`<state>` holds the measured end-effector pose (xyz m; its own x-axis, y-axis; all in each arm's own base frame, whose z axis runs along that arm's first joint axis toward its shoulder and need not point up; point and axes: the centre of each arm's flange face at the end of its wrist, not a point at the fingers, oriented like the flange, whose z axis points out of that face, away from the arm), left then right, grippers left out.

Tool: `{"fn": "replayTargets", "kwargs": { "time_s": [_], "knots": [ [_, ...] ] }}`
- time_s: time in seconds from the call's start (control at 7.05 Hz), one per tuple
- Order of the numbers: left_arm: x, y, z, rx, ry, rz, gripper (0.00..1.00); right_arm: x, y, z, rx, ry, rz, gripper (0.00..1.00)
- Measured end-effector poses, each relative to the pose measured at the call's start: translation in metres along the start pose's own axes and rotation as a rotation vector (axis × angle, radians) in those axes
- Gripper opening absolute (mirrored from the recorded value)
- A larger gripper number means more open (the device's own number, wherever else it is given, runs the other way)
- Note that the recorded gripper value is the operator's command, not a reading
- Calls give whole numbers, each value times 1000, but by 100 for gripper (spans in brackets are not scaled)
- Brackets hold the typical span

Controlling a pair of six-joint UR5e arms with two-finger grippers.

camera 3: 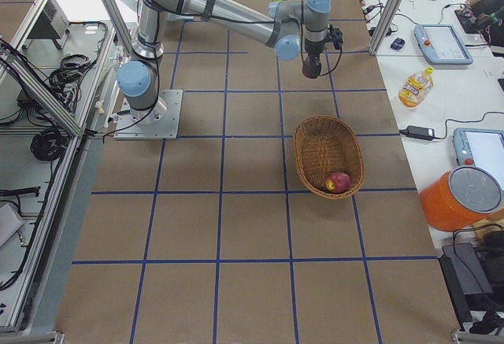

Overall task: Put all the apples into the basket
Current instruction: 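Put the purple apple in the basket while the left sets the green apple down, then move the right gripper to the green apple while the left gripper withdraws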

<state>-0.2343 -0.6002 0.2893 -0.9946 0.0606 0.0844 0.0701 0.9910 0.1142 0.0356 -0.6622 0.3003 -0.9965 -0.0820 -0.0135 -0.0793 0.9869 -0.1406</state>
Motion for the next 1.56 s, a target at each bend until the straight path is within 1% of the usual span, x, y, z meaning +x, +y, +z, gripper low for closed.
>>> {"fn": "replayTargets", "kwargs": {
  "time_s": [0.14, 0.28, 0.43, 0.57, 0.71, 0.85, 0.99, 1.14, 1.28, 1.42, 1.56],
  "knots": [
    [53, 6, 18, 55, 7, -51, 24, 69, 0, 11, 5, -2, -31, 36],
    [92, 8, 41, 108, 22, -76, 44, 131, 2, 25, 26, 12, -80, 36],
    [124, 14, 68, 129, 27, -72, 68, 183, 8, 37, 53, 26, -122, 37],
    [143, 18, 89, 137, 24, -63, 86, 222, 13, 47, 88, 30, -149, 69],
    [148, 18, 94, 156, 27, -61, 96, 247, 9, 57, 122, 43, -164, 100],
    [140, 12, 86, 178, 36, -73, 100, 261, 5, 65, 127, 46, -167, 100],
    [125, 5, 73, 200, 45, -86, 100, 266, 5, 70, 110, 34, -164, 100],
    [108, -1, 52, 220, 51, -90, 100, 265, 5, 69, 92, 27, -159, 100],
    [87, -3, 26, 221, 50, -104, 100, 255, 4, 60, 73, 24, -129, 100],
    [61, -1, -1, 207, 42, -115, 100, 223, -3, 45, 49, 14, -91, 100],
    [32, 3, -26, 188, 28, -102, 100, 172, -12, 36, 26, -2, -105, 100]
  ]
}}
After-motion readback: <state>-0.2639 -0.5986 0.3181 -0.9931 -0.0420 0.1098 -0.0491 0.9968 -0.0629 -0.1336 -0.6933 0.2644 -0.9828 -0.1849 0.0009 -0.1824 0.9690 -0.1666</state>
